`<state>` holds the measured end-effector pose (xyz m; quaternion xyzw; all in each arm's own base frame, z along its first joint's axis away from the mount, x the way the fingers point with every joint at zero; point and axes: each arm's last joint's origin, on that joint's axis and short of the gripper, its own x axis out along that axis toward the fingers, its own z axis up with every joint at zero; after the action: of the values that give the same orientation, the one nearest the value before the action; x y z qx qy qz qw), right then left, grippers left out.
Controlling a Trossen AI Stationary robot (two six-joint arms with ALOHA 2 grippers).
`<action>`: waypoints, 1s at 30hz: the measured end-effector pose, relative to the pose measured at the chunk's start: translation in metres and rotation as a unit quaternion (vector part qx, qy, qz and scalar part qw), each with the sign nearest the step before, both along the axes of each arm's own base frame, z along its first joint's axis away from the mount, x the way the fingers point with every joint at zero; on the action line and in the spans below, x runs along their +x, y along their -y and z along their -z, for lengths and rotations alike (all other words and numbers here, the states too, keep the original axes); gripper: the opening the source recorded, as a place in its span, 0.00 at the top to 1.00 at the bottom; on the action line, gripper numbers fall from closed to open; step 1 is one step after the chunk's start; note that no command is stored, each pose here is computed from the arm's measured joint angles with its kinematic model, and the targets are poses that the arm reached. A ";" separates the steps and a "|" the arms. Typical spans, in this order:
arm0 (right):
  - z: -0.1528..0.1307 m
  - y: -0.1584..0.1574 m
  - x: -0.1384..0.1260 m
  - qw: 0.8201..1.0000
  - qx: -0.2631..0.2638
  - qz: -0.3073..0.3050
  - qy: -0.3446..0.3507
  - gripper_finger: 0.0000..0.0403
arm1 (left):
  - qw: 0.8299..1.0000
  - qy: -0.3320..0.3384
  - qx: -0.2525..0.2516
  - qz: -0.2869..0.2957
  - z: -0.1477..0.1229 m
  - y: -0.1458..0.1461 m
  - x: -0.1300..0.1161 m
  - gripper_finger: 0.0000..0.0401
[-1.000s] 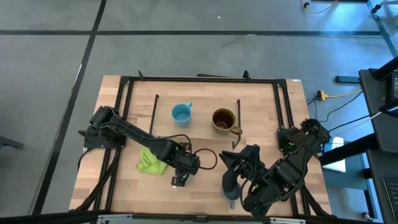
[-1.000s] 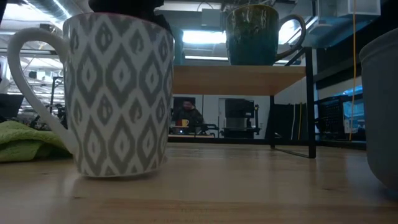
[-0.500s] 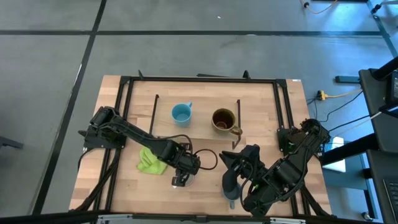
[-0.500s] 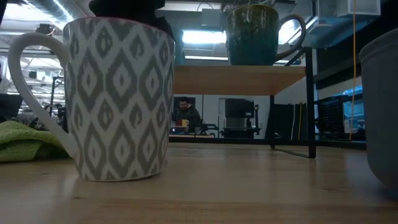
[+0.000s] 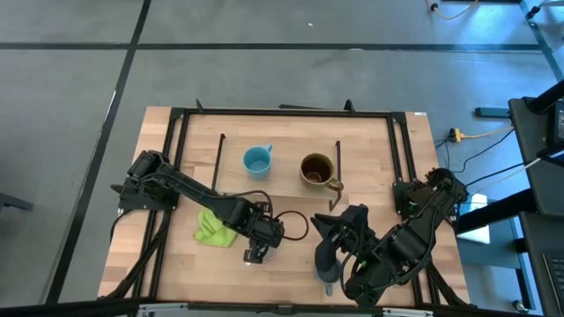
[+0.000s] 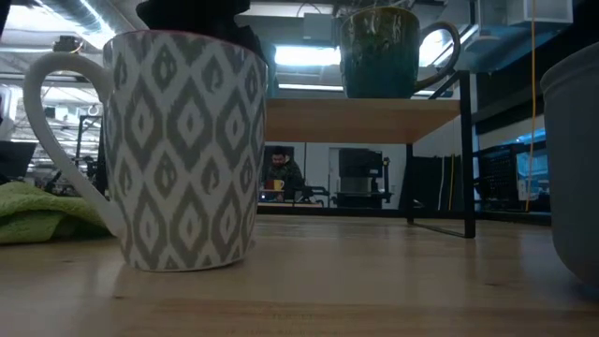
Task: Stack small to large cups/mugs on shelf
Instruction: Put the gray patterned mug on the shelf
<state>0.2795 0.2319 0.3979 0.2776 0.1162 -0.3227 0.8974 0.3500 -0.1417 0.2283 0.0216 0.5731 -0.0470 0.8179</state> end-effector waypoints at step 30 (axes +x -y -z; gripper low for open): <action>0.001 0.003 0.001 1.000 0.002 0.001 -0.009 0.82 | 1.000 0.008 -0.001 -0.006 -0.014 -0.005 -0.007 0.84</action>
<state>0.2807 0.2292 0.3970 0.2764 0.1244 -0.3260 0.8955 0.3434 -0.1369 0.2426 0.0181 0.5669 -0.0425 0.8225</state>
